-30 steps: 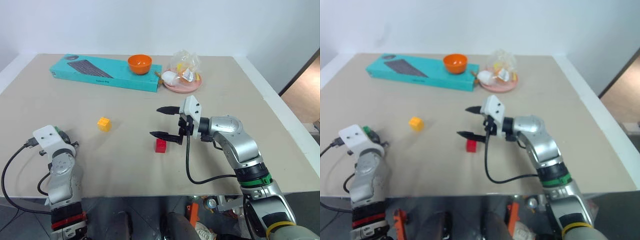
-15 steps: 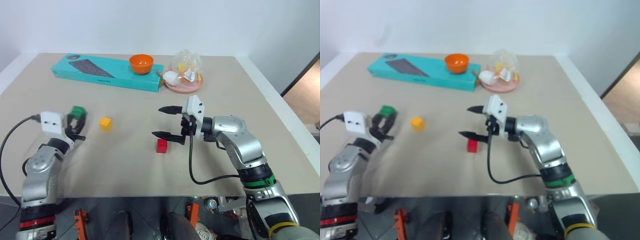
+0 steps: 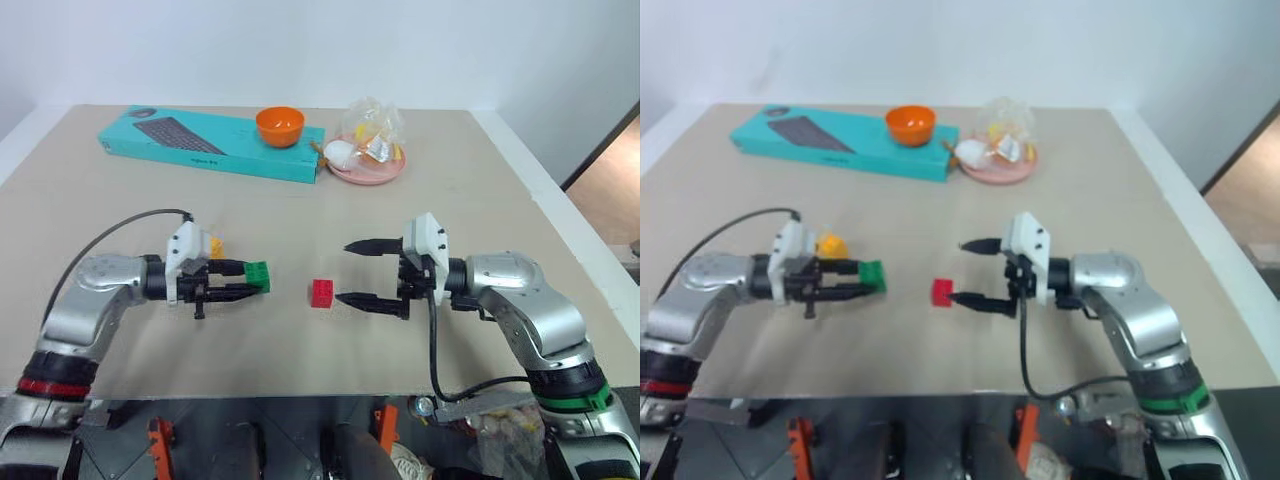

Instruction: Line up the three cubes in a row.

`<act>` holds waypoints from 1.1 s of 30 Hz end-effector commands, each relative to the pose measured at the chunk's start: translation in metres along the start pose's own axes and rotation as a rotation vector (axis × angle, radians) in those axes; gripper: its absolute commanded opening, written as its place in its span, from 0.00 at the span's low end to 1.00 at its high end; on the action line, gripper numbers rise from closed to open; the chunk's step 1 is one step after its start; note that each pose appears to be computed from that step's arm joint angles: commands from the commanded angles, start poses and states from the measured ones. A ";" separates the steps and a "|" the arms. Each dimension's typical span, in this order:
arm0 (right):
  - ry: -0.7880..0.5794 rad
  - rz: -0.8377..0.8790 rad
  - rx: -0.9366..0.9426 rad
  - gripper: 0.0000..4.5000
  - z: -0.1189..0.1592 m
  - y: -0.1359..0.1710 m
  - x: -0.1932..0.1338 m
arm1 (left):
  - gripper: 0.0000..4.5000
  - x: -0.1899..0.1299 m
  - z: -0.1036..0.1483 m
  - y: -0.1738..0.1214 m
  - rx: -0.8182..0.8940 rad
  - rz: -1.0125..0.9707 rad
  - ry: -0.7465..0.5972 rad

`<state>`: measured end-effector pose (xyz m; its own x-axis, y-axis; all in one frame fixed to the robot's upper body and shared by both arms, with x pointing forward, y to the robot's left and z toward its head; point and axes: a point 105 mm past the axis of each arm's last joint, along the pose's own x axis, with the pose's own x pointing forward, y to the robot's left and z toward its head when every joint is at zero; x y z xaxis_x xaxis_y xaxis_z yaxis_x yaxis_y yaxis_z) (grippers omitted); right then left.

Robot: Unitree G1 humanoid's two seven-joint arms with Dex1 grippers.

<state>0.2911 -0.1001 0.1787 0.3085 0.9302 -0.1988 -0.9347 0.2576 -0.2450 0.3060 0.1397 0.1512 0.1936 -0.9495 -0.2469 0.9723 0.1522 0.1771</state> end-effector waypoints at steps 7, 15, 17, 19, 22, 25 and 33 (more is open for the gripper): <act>-0.024 -0.075 -0.064 1.00 0.015 0.003 -0.007 | 0.29 0.008 -0.008 0.010 0.068 -0.143 0.057; -0.018 -0.107 -0.069 1.00 0.016 0.003 -0.011 | 0.29 0.010 -0.015 0.019 0.114 -0.135 0.070; -0.017 -0.110 -0.068 1.00 0.016 0.004 -0.012 | 0.29 0.012 -0.017 0.019 0.122 -0.136 0.074; -0.015 -0.113 -0.066 1.00 0.016 0.004 -0.012 | 0.29 0.014 -0.020 0.018 0.127 -0.141 0.080; -0.011 -0.114 -0.066 1.00 0.015 0.004 -0.012 | 0.29 0.017 -0.025 0.016 0.140 -0.149 0.095; -0.007 -0.114 -0.066 1.00 0.014 0.003 -0.013 | 0.29 0.019 -0.027 0.016 0.147 -0.151 0.105; -0.003 -0.108 -0.066 1.00 0.013 0.001 -0.012 | 0.52 0.018 -0.037 0.018 0.195 -0.151 0.173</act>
<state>0.2848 -0.1053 0.1794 0.4005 0.8953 -0.1949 -0.8972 0.3399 -0.2820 0.3294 0.1320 0.1142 0.0722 -0.9041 -0.4211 0.9569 -0.0563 0.2850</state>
